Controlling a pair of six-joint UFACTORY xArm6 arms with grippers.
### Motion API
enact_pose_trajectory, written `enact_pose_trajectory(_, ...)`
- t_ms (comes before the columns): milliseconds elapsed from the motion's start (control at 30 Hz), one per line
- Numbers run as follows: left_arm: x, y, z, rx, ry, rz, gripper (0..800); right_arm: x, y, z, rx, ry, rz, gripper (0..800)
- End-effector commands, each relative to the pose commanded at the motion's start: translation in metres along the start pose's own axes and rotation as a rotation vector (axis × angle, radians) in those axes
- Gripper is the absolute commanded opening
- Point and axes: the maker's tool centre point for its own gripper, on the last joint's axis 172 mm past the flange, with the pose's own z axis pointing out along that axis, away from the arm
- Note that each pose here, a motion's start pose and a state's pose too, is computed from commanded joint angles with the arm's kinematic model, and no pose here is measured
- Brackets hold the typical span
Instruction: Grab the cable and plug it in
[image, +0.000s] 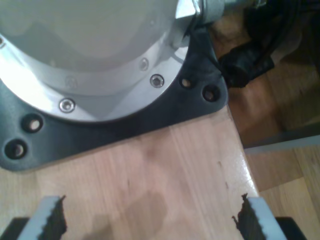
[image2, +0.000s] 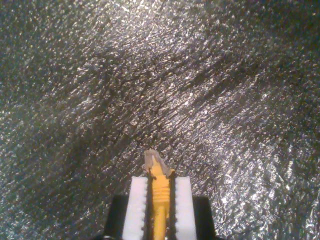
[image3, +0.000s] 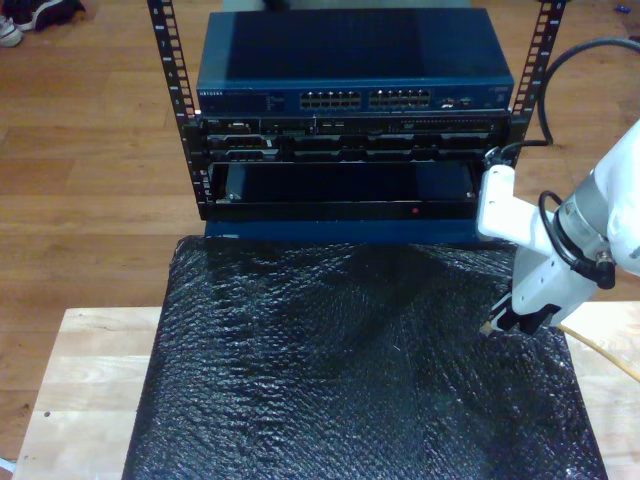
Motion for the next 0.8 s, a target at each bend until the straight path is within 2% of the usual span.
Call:
enact_pose_trajectory(167,0.0007,-0.0006,0.0012,0.004,0.002,-0.004,800,-0.0004,-0.0005,0.0006,0.001,-0.001,0.000,0)
enact_pose_trajectory(367,0.0037,0.0043,0.0053,0.023,0.026,-0.039,800,-0.0008,-0.0011,0.0012,0.003,-0.001,-0.001,0)
enact_pose_trajectory(800,0.0039,0.0042,0.0056,0.023,0.028,-0.039,800,0.0055,0.0072,-0.0080,-0.022,0.011,-0.005,0)
